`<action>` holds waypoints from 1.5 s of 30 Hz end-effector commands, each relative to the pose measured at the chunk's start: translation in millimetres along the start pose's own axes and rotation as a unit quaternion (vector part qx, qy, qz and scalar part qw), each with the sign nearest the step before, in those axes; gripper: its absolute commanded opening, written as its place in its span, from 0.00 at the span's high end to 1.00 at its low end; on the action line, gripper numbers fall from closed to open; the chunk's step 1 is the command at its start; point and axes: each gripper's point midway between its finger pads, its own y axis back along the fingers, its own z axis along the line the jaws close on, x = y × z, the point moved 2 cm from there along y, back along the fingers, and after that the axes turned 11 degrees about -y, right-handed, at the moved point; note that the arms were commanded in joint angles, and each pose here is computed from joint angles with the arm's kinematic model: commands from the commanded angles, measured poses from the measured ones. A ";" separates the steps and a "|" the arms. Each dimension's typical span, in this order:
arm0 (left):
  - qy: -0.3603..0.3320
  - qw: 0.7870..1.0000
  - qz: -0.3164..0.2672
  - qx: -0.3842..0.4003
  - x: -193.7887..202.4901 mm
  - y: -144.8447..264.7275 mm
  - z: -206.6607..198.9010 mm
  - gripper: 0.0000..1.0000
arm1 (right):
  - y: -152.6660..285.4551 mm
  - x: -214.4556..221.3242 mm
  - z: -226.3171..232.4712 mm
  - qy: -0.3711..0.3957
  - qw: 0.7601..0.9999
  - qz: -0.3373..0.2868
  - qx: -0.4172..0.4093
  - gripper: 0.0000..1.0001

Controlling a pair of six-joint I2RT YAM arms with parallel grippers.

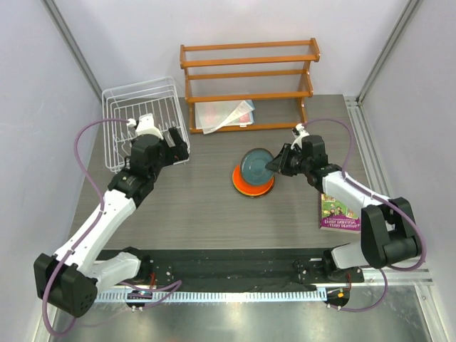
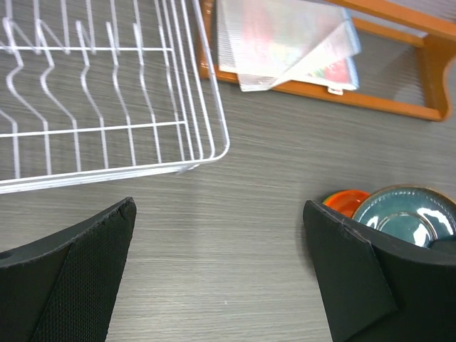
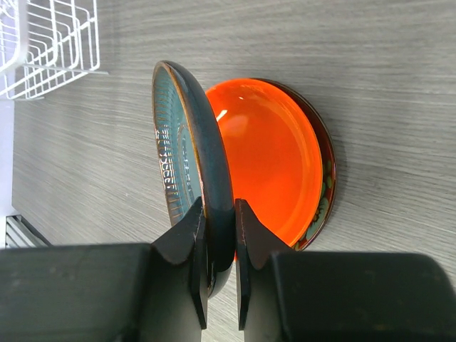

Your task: Unload the plates from the dish rack

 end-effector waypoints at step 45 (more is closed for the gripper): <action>-0.022 0.995 -0.050 -0.078 -20.7 25.8 32.0 0.01 | 56.9 -45.9 -49.1 0.109 0.954 -0.178 0.215 0.11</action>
